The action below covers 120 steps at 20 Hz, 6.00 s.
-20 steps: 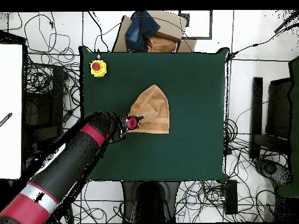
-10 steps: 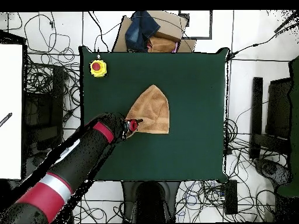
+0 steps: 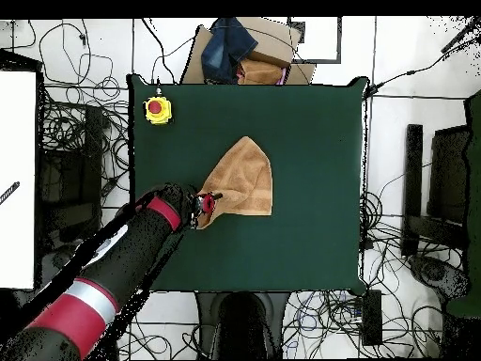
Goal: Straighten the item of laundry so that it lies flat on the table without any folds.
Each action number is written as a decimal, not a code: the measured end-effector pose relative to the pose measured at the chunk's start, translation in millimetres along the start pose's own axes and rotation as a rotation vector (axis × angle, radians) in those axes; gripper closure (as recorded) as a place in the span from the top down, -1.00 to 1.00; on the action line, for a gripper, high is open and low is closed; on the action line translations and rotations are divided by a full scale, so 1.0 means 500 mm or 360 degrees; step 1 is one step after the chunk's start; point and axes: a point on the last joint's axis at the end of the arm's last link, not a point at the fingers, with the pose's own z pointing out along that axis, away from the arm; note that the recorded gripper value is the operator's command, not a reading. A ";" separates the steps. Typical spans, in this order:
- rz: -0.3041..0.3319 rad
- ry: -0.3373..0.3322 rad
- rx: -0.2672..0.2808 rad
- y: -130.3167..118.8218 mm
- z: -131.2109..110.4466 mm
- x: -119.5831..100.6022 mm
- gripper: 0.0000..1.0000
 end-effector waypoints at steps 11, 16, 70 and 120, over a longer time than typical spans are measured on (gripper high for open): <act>0.0019 -0.0040 -0.0060 0.006 -0.045 -0.024 -1.00; 0.0069 -0.0041 -0.0120 -0.009 -0.090 -0.032 -1.00; -0.0059 0.0444 -0.0191 -0.566 -0.192 0.057 -1.00; -0.0809 0.0307 -0.0326 -0.292 0.009 0.405 -1.00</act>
